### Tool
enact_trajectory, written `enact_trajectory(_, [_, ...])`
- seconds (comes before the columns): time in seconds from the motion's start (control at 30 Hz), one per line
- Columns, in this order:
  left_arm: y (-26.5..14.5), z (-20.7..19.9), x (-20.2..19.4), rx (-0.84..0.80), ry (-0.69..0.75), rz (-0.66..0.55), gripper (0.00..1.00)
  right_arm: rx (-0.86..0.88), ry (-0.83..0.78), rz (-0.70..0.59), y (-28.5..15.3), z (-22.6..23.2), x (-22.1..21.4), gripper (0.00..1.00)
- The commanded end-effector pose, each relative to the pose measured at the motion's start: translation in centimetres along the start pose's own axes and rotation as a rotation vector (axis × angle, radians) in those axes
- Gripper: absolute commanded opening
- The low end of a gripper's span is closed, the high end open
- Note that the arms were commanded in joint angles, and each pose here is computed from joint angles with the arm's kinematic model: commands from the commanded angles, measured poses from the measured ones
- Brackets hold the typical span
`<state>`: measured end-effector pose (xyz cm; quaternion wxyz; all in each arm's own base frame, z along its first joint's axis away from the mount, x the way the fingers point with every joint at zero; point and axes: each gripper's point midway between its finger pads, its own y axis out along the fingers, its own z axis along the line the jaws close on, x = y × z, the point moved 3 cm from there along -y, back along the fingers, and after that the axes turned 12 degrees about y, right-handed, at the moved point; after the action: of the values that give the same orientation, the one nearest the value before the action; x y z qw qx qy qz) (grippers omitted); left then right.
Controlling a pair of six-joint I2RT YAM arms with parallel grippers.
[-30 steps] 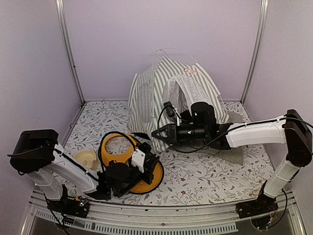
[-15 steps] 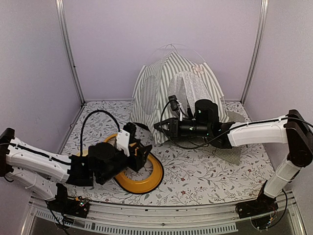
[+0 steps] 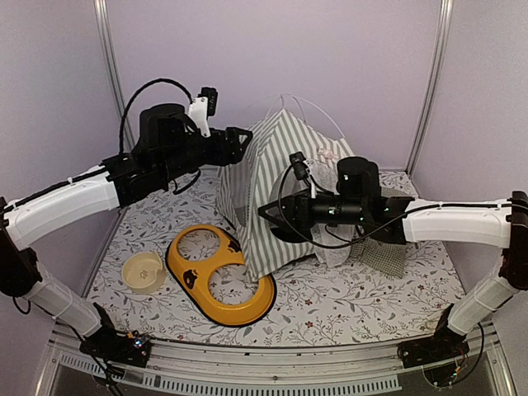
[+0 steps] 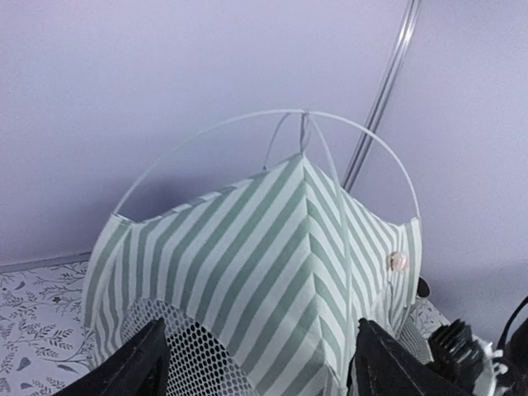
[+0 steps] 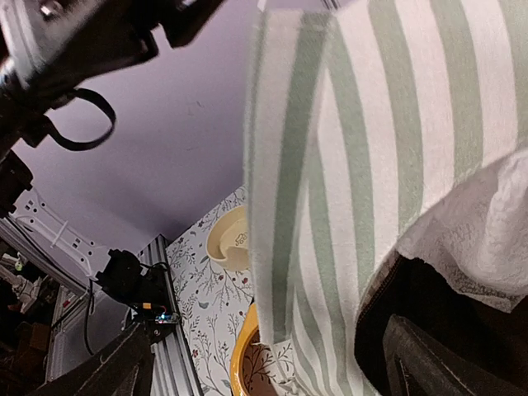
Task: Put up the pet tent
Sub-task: Place the tent at the center of the board, then pick up the tent from the center of the board, then pass from the left arm to the right
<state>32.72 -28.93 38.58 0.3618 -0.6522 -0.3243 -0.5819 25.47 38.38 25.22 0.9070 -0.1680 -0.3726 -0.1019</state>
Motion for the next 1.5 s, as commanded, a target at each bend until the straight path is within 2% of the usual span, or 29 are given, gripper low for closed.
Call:
enact_trajectory(0.0, [0.7, -2.1, -1.8, -0.159, 0.052, 0.121, 0.77, -0.012, -0.091, -0.079, -3.7, 3.9, 3.9, 0.99])
enact_trajectory(0.2, [-1.1, -2.2, -1.9, -0.182, 0.031, 0.125, 0.78, -0.078, -0.193, -0.136, -8.3, 6.2, 6.5, 0.99])
enact_trajectory(0.4, [-0.5, -4.4, -4.9, -0.200, 0.065, 0.209, 0.78, -0.232, -0.229, -0.275, -13.7, 4.4, 10.4, 0.99])
enact_trajectory(0.5, [0.8, -5.2, -5.5, -0.155, 0.107, 0.239, 0.75, -0.289, -0.226, -0.333, -15.7, 2.9, 12.0, 0.99])
enact_trajectory(0.6, [2.2, -5.2, -6.4, -0.069, 0.158, 0.282, 0.67, -0.348, -0.225, -0.370, -16.8, 1.6, 13.2, 0.99])
enact_trajectory(0.67, [2.9, -5.0, -6.4, -0.018, 0.184, 0.284, 0.55, -0.384, -0.218, -0.390, -17.4, 0.6, 13.8, 0.99])
enact_trajectory(0.8, [3.5, -4.6, -4.3, 0.039, 0.227, 0.221, 0.07, -0.435, -0.187, -0.417, -18.3, -1.3, 14.7, 0.99])
enact_trajectory(0.83, [3.5, -4.4, -3.4, 0.046, 0.244, 0.198, 0.00, -0.440, -0.184, -0.420, -18.4, -1.6, 14.9, 0.99])
enact_trajectory(1.03, [2.9, -1.5, 2.9, 0.057, 0.334, 0.009, 0.00, -0.440, -0.186, -0.438, -18.7, -2.1, 15.8, 0.99])
enact_trajectory(1.13, [2.2, 0.3, 5.1, -0.051, 0.385, -0.093, 0.00, -0.440, -0.183, -0.443, -18.8, -2.3, 16.2, 0.99])
enact_trajectory(1.33, [0.9, 6.1, 7.3, -0.215, 0.472, -0.197, 0.00, -0.456, -0.167, -0.456, -19.0, -3.0, 16.5, 0.99])
enact_trajectory(1.47, [-0.5, 10.8, 7.7, -0.338, 0.440, -0.229, 0.00, -0.486, -0.107, -0.453, -19.2, -5.0, 16.2, 0.99])
